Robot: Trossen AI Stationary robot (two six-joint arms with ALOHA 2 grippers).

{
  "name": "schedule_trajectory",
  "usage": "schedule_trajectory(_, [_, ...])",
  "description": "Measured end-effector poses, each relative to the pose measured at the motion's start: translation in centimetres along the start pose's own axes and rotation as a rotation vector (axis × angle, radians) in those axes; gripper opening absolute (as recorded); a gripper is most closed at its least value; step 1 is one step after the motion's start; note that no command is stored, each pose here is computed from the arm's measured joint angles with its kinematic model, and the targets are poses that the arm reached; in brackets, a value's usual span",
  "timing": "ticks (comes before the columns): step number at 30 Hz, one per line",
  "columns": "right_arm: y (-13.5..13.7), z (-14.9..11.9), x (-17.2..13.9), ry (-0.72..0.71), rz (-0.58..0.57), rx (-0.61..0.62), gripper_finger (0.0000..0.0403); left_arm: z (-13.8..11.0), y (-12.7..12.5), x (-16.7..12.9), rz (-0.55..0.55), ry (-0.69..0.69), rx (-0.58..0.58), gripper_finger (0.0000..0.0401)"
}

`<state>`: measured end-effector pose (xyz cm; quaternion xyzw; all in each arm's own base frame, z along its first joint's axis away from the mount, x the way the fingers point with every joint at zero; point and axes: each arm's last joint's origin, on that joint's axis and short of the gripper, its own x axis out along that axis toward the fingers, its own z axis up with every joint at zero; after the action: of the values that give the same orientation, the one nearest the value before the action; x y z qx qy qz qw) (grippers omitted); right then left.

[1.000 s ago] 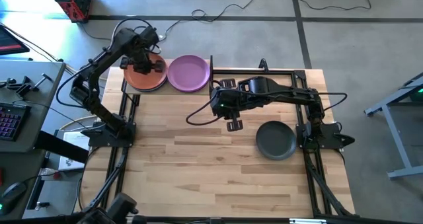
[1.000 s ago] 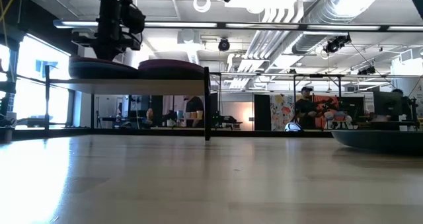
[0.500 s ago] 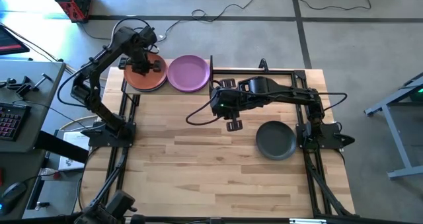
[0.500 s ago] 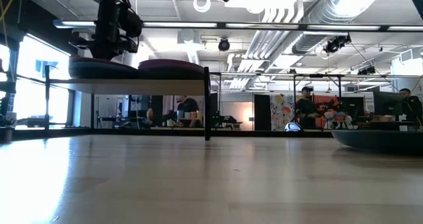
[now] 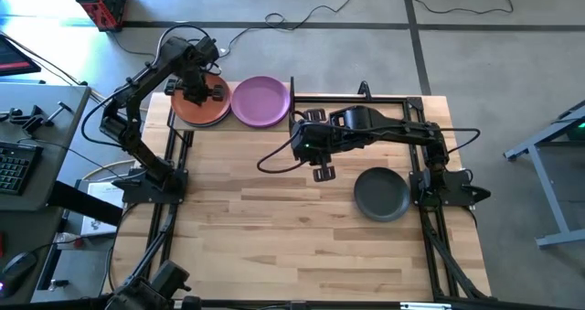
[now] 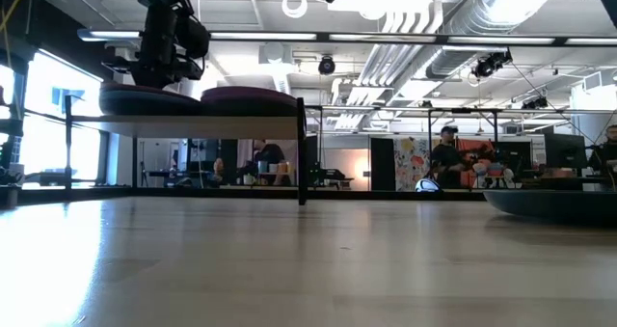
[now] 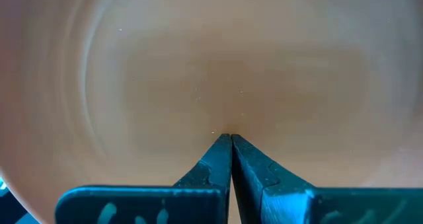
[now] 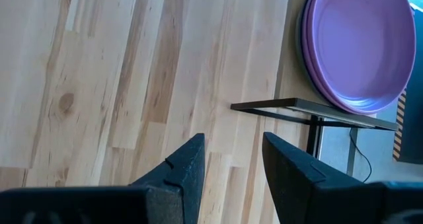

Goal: Place and stack plates onto a shelf
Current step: Stack the purple plate on top of the purple plate on the shelf, then stack the black plate on top of the purple plate on the shelf

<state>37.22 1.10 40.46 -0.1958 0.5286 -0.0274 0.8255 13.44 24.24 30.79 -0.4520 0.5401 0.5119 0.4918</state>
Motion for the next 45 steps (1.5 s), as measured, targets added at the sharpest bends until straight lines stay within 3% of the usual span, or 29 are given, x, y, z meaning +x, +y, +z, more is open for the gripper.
schedule_trajectory(10, [0.0, 0.0, 0.0, 0.0, 0.0, 0.0, 0.0129, -0.5, 0.1, -0.5, 0.017, -0.034, 0.016, 0.0])
schedule_trajectory(18, [0.0, 0.0, 0.0, 0.0, 0.0, 0.051, 0.0129, -2.7, -0.1, -4.2, -0.037, -0.21, 0.078, 0.0])
schedule_trajectory(25, [0.2, -0.6, 0.0, 0.066, 0.012, 0.297, 0.0129, -6.7, -1.5, -6.4, -0.119, -0.272, 0.278, 0.0])
schedule_trajectory(30, [1.1, -0.9, 0.8, 0.137, 0.118, 0.545, 0.0129, -10.5, -3.4, -7.8, -0.213, -0.302, 0.476, 0.0])
schedule_trajectory(36, [4.7, -1.5, 3.7, 0.308, 0.144, 0.693, 0.0129, -15.5, -5.2, -8.9, -0.295, -0.327, 0.704, 0.0])
schedule_trajectory(45, [10.7, -3.6, 7.7, 0.544, 0.06, 0.863, 0.0129, -21.0, -6.8, -9.3, -0.357, -0.307, 0.898, 0.0])
